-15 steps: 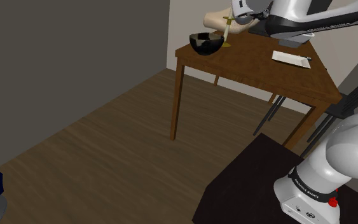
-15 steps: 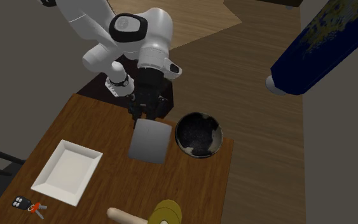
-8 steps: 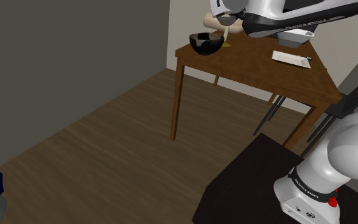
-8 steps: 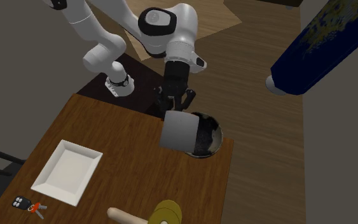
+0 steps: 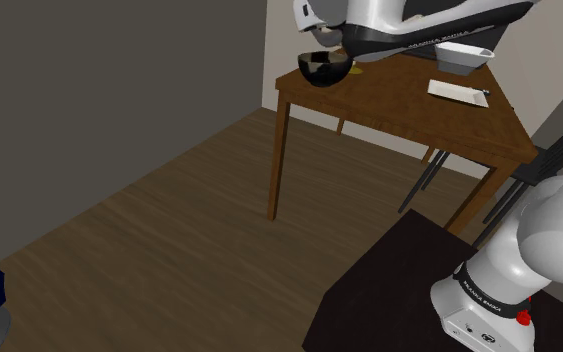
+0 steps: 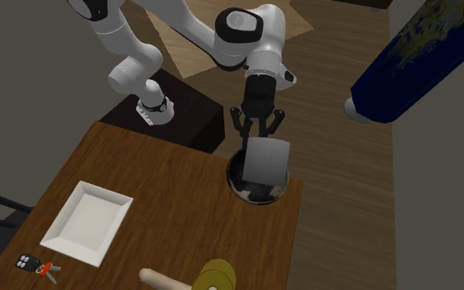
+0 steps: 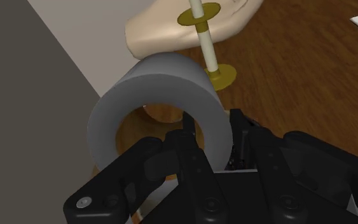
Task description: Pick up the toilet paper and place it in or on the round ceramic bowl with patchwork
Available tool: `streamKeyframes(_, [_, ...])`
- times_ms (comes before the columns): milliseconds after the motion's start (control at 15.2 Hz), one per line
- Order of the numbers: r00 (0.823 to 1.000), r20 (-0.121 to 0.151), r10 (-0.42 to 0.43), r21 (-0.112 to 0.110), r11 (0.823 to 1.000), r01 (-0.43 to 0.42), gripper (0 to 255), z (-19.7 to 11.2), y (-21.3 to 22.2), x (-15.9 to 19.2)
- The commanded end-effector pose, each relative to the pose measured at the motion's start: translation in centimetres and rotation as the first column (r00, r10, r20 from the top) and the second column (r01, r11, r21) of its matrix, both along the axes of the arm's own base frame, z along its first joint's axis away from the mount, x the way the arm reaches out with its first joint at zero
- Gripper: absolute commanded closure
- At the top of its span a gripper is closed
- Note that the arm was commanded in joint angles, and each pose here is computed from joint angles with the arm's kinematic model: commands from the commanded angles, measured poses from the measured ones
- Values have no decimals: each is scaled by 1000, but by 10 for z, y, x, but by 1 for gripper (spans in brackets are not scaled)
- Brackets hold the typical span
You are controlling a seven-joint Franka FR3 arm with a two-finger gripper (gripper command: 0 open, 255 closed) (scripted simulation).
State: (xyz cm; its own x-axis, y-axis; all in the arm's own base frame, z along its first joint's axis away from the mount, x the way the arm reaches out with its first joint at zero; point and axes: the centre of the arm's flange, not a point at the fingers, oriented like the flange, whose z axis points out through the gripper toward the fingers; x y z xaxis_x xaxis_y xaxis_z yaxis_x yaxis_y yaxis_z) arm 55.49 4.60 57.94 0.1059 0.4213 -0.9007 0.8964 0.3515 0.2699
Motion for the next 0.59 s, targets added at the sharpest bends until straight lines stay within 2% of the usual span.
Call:
streamKeyframes(0, [1000,1,-1,0,1000,1,255,-10,1,1])
streamKeyframes(528, [1000,1,-1,0,1000,1,255,-46,1,1])
